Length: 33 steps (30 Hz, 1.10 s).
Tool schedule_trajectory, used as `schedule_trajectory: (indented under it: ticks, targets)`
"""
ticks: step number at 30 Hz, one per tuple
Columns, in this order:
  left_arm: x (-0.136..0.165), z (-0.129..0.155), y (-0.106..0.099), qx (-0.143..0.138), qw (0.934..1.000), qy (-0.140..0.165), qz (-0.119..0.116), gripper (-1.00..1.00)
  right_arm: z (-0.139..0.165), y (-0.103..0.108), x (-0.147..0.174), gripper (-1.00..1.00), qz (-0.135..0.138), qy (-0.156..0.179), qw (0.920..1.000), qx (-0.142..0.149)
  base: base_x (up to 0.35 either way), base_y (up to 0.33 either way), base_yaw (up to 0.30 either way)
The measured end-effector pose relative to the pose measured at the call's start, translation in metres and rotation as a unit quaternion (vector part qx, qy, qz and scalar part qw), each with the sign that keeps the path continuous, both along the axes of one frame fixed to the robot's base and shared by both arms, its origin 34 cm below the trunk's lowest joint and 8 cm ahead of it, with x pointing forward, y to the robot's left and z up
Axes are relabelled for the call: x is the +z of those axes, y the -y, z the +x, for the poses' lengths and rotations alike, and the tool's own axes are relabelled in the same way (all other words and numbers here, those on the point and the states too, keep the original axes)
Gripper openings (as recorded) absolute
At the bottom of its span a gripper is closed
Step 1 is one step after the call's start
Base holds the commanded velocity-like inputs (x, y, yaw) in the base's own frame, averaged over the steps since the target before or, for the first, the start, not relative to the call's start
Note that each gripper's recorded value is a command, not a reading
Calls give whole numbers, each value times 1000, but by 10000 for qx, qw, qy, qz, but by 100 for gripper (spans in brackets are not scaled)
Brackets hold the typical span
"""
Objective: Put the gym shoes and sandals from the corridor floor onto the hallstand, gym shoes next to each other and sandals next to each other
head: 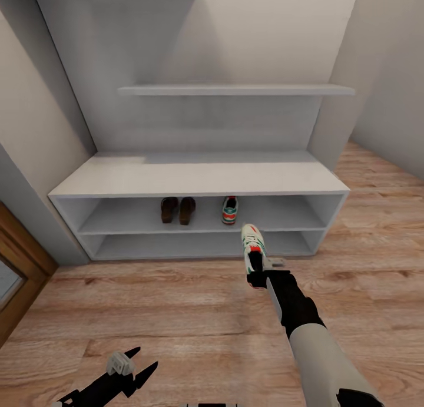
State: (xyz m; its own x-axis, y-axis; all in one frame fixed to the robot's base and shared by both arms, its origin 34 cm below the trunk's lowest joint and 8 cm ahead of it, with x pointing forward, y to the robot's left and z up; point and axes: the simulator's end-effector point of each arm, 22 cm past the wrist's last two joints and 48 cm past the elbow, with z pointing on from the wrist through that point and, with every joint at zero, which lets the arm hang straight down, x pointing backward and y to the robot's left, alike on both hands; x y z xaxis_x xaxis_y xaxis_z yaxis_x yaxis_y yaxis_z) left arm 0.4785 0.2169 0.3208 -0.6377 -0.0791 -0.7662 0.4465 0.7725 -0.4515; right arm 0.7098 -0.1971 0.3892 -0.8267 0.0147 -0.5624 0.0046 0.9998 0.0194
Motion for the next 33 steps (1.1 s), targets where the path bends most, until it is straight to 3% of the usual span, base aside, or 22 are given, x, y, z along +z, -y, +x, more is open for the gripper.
schedule_trajectory:
  ticks: [19, 33]
  targets:
    - [-1, -1, 0, -2, 10000, -9, 5, 100, 0, 0, 0, -100, -2, 5, 10000, -3, 204, 0, 0]
    - [-1, -1, 0, -4, 10000, -19, 1, 100, 0, 1, 0, -100, 1, 4, 10000, -10, 108, -58, 0]
